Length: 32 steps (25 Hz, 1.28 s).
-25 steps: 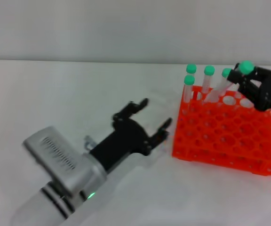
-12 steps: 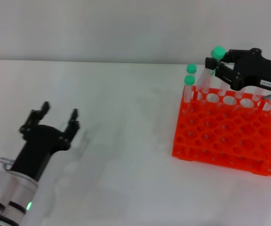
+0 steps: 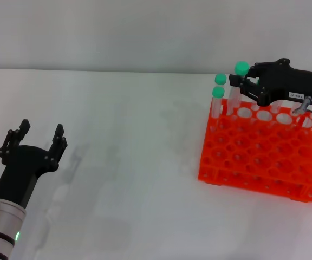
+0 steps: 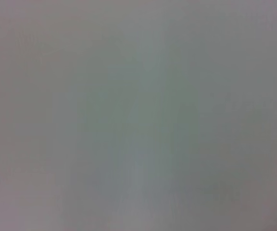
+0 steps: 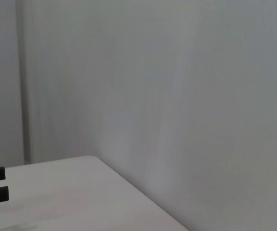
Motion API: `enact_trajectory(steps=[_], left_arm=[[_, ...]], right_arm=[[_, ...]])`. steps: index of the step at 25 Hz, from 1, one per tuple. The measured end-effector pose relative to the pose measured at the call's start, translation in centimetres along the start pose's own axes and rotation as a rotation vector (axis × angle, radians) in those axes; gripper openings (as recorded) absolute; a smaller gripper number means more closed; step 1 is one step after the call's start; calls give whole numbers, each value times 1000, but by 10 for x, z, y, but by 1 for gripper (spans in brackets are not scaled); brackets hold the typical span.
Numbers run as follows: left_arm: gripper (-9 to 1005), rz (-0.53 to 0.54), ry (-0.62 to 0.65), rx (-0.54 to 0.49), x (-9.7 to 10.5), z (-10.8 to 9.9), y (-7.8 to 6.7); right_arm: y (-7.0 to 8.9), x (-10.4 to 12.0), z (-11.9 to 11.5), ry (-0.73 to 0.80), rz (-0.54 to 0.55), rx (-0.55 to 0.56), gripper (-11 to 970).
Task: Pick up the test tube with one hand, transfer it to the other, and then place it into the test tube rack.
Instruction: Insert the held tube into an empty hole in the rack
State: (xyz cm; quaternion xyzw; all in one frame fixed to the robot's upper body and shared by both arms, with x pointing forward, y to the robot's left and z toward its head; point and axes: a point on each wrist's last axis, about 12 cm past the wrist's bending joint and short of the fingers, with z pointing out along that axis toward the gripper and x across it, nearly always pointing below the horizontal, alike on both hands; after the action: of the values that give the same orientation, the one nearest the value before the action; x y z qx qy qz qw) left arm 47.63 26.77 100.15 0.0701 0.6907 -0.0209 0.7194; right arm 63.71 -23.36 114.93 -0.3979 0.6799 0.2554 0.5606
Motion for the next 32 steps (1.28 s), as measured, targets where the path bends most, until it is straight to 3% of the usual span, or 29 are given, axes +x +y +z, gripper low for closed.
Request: enact_trajectory(steps=[32], left_arm=[[709, -3, -26, 6, -4, 5, -2]], right_arm=[[-5, 9, 1, 90, 22, 38, 206]])
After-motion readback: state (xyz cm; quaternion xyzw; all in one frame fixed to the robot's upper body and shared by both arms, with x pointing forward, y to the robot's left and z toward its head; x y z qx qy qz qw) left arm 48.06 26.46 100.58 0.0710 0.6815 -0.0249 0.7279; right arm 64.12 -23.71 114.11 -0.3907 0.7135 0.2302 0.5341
